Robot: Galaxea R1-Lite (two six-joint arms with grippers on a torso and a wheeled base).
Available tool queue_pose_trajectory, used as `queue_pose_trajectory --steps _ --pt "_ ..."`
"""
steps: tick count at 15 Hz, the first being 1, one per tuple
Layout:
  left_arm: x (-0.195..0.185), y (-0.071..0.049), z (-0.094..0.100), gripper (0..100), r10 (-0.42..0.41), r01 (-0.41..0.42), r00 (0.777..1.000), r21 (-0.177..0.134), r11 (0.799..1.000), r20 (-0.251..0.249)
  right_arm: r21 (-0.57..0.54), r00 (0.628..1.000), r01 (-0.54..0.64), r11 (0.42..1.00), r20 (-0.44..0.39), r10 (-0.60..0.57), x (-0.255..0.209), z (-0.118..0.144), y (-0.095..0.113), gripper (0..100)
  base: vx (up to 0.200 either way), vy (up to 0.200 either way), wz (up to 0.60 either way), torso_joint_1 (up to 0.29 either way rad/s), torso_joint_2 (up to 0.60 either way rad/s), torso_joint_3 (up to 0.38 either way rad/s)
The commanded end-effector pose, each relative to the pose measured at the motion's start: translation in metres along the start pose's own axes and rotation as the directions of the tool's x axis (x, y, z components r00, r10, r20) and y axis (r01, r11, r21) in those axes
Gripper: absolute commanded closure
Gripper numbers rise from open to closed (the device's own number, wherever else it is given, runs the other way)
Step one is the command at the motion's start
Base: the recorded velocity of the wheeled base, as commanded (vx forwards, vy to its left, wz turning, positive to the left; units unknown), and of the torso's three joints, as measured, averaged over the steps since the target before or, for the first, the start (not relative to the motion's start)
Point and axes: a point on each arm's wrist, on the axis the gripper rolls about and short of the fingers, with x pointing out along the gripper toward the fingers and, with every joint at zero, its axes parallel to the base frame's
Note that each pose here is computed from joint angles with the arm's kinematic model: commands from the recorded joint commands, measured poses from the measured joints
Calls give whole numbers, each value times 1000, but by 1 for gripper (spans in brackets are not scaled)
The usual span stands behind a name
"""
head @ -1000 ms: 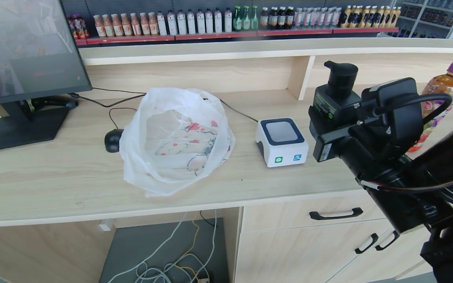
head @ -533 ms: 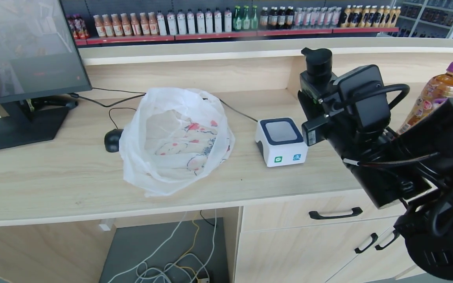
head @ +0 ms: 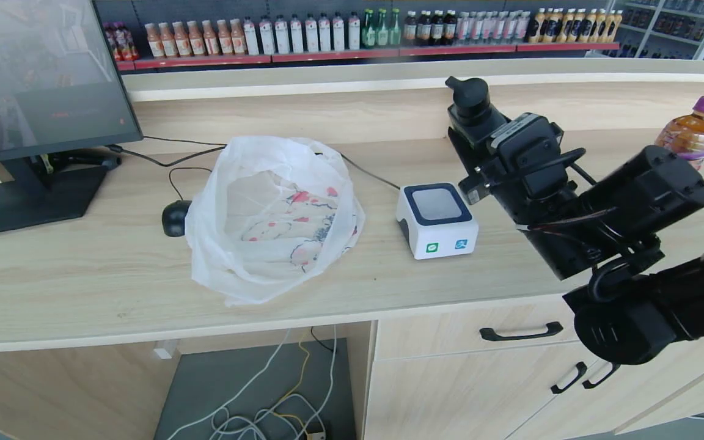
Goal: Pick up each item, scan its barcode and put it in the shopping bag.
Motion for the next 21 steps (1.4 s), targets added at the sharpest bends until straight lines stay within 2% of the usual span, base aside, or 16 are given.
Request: queue_pose_trajectory --steps 1,9,21 --pt "0 0 0 0 0 0 1000 0 1000 0 -10 998 -54 999 -31 53 1 -23 22 100 0 0 0 0 0 0" --pt "0 0 0 0 0 0 1000 0 1000 0 -27 992 -117 993 -53 115 -2 -33 48 100 0 0 0 0 0 0" --pt "0 0 0 0 0 0 1000 0 1000 0 -43 988 -146 988 -51 144 -1 -34 63 100 0 0 0 0 0 0"
